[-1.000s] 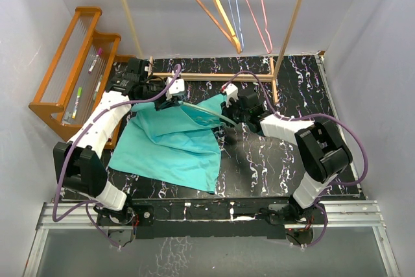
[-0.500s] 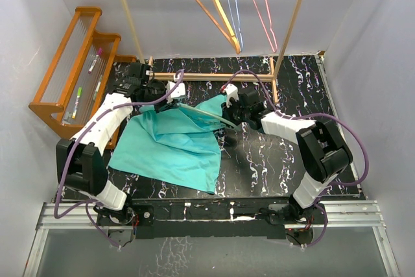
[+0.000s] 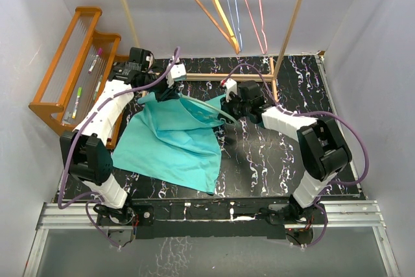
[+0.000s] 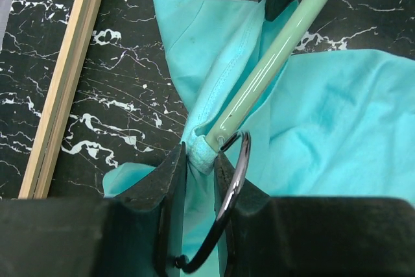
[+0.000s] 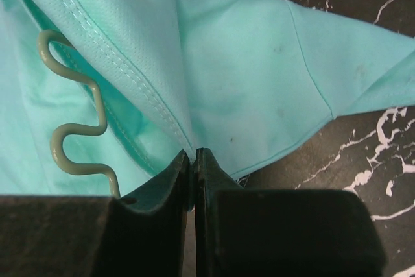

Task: Place the t-shirt on the hanger

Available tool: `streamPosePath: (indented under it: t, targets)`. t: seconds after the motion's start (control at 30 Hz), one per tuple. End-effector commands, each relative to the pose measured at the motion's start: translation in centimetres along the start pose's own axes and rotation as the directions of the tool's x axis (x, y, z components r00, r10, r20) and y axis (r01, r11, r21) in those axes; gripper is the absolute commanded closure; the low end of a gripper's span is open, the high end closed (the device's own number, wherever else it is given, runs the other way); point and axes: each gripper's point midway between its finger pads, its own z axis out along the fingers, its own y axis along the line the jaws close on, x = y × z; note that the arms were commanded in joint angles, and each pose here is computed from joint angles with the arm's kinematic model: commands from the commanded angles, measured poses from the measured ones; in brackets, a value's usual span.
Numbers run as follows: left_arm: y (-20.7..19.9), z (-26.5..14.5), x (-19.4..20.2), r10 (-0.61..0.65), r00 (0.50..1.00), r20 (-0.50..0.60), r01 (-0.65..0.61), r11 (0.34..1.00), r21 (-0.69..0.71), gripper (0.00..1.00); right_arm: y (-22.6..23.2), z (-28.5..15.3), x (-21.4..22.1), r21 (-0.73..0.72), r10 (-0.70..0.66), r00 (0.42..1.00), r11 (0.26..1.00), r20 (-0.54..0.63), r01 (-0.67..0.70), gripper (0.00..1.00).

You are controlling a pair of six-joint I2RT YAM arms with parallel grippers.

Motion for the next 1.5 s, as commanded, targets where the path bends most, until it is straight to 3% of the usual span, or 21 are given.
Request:
streamPosePath:
  t: [0.0, 0.3, 0.73, 1.17, 1.47]
  targets:
    - [1.8, -3.8, -5.2, 0.01, 0.995, 0.098, -0.001, 0.995, -0.097, 1.0, 1.8, 0.6, -1.5, -0.115, -0.012, 1.0, 0.993, 0.02, 0.014, 0.92]
    - [1.3, -5.1, -5.5, -0.079, 0.996, 0.046, 0.083, 0.992, -0.091, 1.0, 2.1, 1.5, -1.7, -0.245, 0.034, 0.999, 0.969, 0.015, -0.03, 0.92]
    - [-3.4, -5.3, -5.3, -0.223, 0.973, 0.068, 0.219, 0.974, 0.061, 1.0, 2.9, 2.3, -4.2, -0.418, 0.04, 0.999, 0.908, 0.035, -0.022, 0.92]
    - [-5.2, -4.0, -2.2, -0.155, 0.986, 0.057, 0.152, 0.986, 0.063, 1.0, 2.6, 3.0, -3.9, -0.435, 0.048, 0.999, 0.9, 0.016, -0.036, 0.92]
    - [-3.7, -5.7, -5.6, -0.077, 0.99, 0.122, 0.075, 0.997, 0.02, 1.0, 1.7, 3.2, -3.4, -0.378, 0.038, 0.999, 0.925, -0.002, -0.036, 0.92]
